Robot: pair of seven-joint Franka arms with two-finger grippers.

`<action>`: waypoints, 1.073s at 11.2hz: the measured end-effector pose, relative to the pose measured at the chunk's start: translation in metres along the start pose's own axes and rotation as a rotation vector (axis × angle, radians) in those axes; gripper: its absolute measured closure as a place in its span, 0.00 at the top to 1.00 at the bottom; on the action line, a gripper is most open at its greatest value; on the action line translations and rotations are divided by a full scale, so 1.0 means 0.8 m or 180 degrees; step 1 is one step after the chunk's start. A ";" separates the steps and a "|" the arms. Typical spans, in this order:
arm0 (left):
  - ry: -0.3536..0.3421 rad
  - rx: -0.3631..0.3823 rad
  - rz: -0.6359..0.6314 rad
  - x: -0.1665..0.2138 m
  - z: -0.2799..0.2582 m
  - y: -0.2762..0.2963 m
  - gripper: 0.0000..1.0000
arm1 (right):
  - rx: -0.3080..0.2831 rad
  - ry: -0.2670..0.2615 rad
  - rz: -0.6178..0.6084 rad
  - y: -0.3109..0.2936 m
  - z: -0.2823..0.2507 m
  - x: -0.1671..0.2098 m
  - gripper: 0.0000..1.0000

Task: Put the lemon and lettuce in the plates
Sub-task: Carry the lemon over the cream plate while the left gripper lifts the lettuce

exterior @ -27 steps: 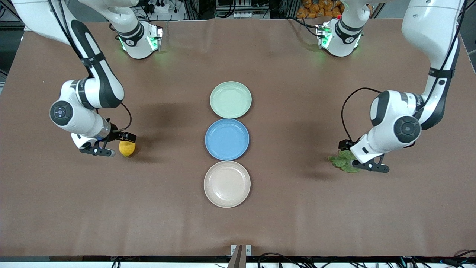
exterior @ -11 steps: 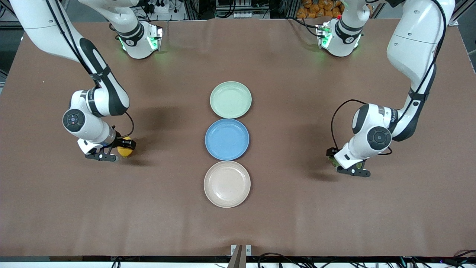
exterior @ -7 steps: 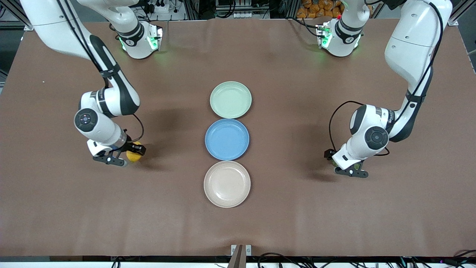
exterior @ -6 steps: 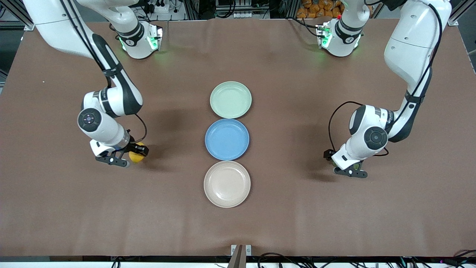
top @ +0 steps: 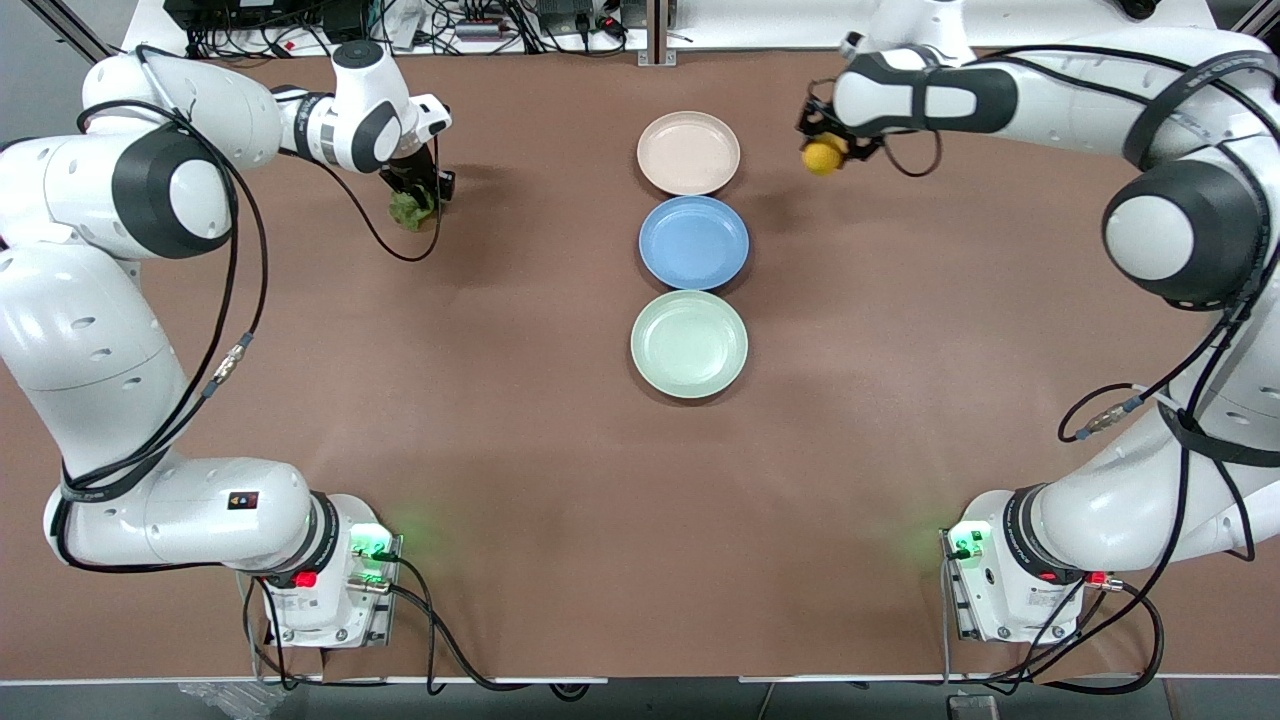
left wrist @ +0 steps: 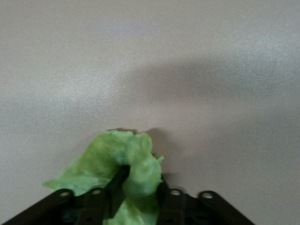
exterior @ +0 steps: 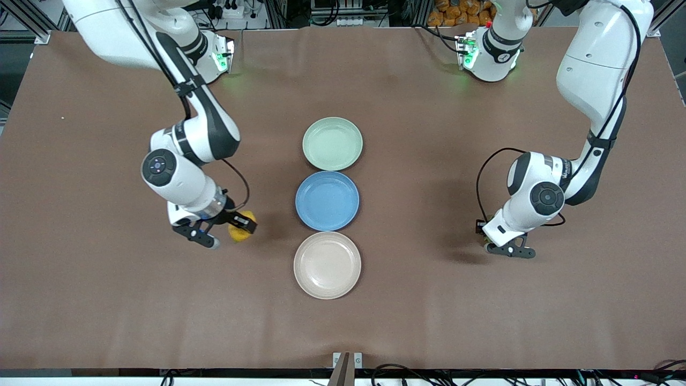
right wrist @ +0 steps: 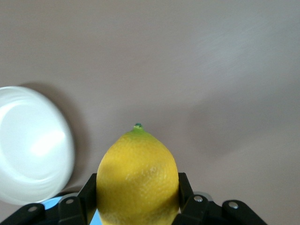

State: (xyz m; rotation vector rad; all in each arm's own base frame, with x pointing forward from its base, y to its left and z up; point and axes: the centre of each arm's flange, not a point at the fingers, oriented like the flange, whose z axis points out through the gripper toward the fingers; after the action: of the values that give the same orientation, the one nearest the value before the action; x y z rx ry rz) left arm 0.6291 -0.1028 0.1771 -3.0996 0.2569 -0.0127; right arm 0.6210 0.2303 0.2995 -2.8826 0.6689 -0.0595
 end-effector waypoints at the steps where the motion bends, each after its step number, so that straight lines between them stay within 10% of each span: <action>1: 0.0010 0.0004 -0.0031 0.001 -0.003 0.000 0.18 | 0.0105 -0.0019 0.0118 -0.032 -0.002 -0.010 0.70; 3: 0.0030 -0.0008 -0.0083 0.002 -0.006 0.013 0.03 | 0.0248 -0.0024 0.0390 -0.095 0.007 -0.027 0.70; 8: -0.0032 0.0052 -0.0181 0.001 -0.052 0.069 0.03 | 0.0612 0.0064 0.0800 -0.189 0.074 -0.047 0.70; 12: -0.0295 0.0110 -0.0249 -0.023 -0.113 0.146 0.03 | 0.0523 0.0168 0.0769 -0.208 0.123 -0.063 0.70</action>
State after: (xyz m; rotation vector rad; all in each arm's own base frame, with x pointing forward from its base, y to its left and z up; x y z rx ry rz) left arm 0.5905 -0.2173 0.2639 -3.0633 0.1313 0.1229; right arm 0.6556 0.4156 0.2338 -2.6320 0.9687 -0.1505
